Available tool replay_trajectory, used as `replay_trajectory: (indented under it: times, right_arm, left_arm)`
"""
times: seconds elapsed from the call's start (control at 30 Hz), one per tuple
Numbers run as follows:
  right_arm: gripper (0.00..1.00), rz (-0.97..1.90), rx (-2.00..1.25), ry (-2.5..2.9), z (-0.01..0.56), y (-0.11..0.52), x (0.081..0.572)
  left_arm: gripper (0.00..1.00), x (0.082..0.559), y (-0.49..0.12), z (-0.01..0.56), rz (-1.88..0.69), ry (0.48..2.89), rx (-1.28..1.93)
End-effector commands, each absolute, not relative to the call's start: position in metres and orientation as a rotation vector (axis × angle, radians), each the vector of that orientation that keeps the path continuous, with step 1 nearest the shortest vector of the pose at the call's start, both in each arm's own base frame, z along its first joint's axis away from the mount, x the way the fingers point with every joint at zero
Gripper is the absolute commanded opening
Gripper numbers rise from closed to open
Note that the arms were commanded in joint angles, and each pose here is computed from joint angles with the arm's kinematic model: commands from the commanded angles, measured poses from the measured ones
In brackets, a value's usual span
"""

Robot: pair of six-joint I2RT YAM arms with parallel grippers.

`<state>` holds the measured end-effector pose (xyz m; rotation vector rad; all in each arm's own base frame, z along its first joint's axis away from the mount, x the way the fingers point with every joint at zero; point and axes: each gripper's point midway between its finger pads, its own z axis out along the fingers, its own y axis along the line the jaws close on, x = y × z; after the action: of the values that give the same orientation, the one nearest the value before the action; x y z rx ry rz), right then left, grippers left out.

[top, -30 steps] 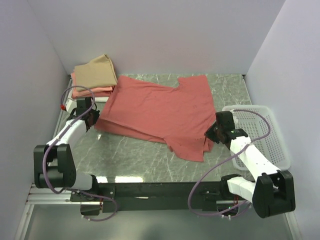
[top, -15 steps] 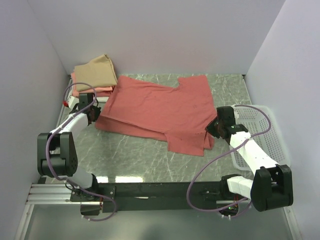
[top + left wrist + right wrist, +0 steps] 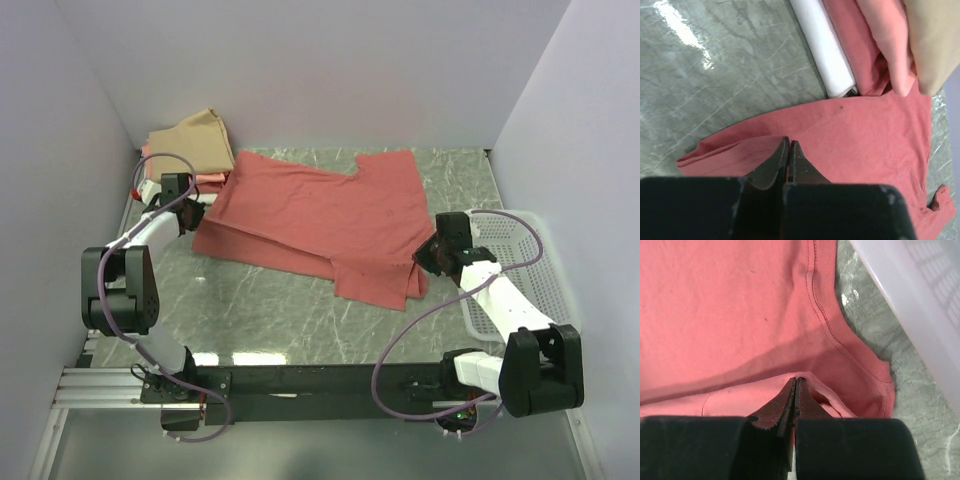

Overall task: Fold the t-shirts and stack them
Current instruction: Fold the tshirt

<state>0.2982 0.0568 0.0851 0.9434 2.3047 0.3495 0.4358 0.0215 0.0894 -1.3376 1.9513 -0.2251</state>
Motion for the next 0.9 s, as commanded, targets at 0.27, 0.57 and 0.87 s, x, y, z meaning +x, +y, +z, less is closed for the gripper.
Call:
replay_trajectory:
  times: [0.27, 0.57, 0.87]
  right_arm:
    - [0.00, 0.336, 0.923, 2.267, 0.092, 0.050, 0.320]
    - [0.00, 0.333, 0.921, 2.276, 0.092, 0.051, 0.327]
    - [0.00, 0.323, 0.916, 2.276, 0.094, 0.050, 0.332]
  left_arm:
    - [0.01, 0.453, 0.022, 0.093, -0.227, 1.934, -1.328]
    - [0.01, 0.452, 0.021, 0.085, -0.218, 1.953, -1.331]
    - [0.01, 0.450, 0.022, 0.085, -0.215, 1.949, -1.337]
